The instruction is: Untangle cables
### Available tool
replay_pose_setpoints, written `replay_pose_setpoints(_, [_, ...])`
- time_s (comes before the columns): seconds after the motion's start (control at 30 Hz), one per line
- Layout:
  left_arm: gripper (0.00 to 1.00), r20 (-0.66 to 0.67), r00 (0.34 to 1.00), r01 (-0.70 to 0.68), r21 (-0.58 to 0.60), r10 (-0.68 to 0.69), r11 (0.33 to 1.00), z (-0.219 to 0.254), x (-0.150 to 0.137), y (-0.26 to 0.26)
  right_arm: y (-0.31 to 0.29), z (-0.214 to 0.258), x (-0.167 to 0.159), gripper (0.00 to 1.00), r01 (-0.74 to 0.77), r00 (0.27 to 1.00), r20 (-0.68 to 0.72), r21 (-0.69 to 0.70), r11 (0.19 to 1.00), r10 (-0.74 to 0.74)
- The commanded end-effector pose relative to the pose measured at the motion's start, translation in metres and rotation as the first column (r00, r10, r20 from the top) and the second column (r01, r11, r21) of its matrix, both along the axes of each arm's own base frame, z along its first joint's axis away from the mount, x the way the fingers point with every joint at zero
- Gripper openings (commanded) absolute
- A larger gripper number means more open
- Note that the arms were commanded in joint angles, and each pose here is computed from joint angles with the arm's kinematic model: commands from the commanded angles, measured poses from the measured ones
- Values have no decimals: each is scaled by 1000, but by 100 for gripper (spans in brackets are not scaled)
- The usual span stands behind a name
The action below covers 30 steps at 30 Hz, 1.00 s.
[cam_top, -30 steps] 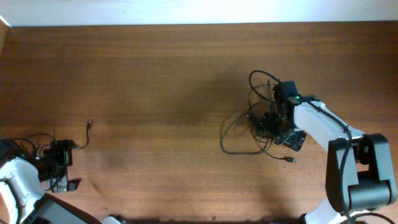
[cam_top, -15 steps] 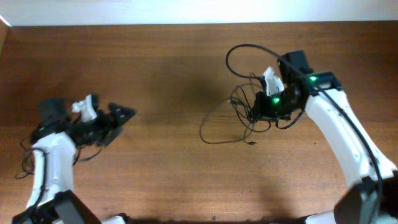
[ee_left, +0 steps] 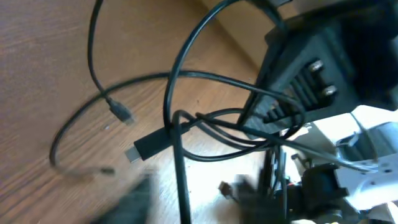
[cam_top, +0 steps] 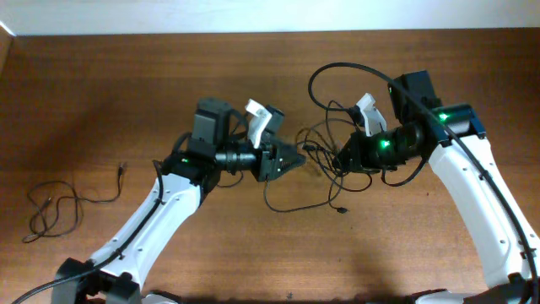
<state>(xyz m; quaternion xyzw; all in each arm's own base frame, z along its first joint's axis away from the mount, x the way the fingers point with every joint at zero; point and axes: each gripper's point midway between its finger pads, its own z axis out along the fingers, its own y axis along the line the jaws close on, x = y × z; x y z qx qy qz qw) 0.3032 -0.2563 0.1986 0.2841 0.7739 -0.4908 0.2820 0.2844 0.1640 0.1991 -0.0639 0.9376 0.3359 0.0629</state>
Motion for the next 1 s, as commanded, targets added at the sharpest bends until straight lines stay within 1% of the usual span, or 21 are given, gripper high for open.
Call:
replay_pose_setpoints(0.0, [0,6,994,-106,124,106,987,-21,12,6,4,11,-6,4,-26,999,21,23,999,25])
replay_pose_setpoints(0.07, [0,7,989,-147,151,147,978,-26,19,15,-1,7,-6,4,-16,1000,19,-10,1000,16])
replay_pose_setpoints(0.1, [0,15,985,-171,146,171,974,-22,24,22,-9,1,-2,5,0,1000,30,-65,998,2])
replay_pose_setpoints(0.13, [0,8,972,-233,127,234,964,-12,34,39,-29,-11,4,11,70,997,38,-194,979,-64])
replay_pose_setpoints(0.17, [0,9,946,-324,96,325,941,5,46,65,-64,-24,11,16,197,980,58,-381,903,-189])
replay_pose_setpoints(0.2, [0,21,923,-386,70,385,920,20,52,84,-89,-28,14,18,281,958,93,-492,824,-271])
replay_pose_setpoints(0.27, [0,64,857,-513,4,512,858,58,56,129,-121,-29,18,19,411,903,166,-605,682,-397])
replay_pose_setpoints(0.3, [0,97,825,-557,-34,557,830,79,51,146,-125,-28,19,19,436,889,178,-611,660,-422])
replay_pose_setpoints(0.37, [0,181,793,-574,-98,582,813,116,33,155,-123,-28,19,19,490,852,170,-590,641,-495])
replay_pose_setpoints(0.4, [0,206,797,-556,-119,568,823,126,24,151,-116,-29,18,24,486,855,146,-563,668,-498])
replay_pose_setpoints(0.43, [0,231,813,-515,-144,535,845,138,12,143,-100,-29,17,32,462,869,92,-505,729,-486])
replay_pose_setpoints(0.47, [0,246,824,-486,-158,511,860,145,3,136,-75,-26,16,42,395,907,32,-408,823,-420])
replay_pose_setpoints(0.5, [0,255,828,-471,-165,499,867,148,-2,133,-43,-16,13,61,307,945,-31,-251,918,-325])
replay_pose_setpoints(0.57, [0,191,836,-485,-183,515,855,149,-3,131,-1,8,8,68,181,981,-74,0,983,-181])
replay_pose_setpoints(0.6, [0,169,838,-490,-186,519,852,149,-3,131,13,20,6,72,133,989,-74,99,986,-125])
replay_pose_setpoints(0.67, [0,160,838,-493,-187,522,850,149,-3,131,30,33,3,76,65,997,-49,191,979,-57])
replay_pose_setpoints(0.8, [0,59,836,-525,-207,546,826,148,-2,132,62,39,-8,77,-48,999,11,215,975,47])
replay_pose_setpoints(0.83, [0,-1,833,-542,-208,553,815,144,1,132,81,45,-9,80,-117,991,83,234,965,100])
replay_pose_setpoints(0.87, [0,-30,831,-549,-208,556,809,142,3,132,88,49,-7,85,-137,987,114,244,960,112])
replay_pose_setpoints(0.9, [0,-88,823,-566,-209,562,797,139,5,132,96,53,-7,90,-149,984,133,256,955,118])
replay_pose_setpoints(0.97, [0,-158,810,-587,-217,565,780,138,8,132,103,55,-1,92,-90,992,110,261,961,63])
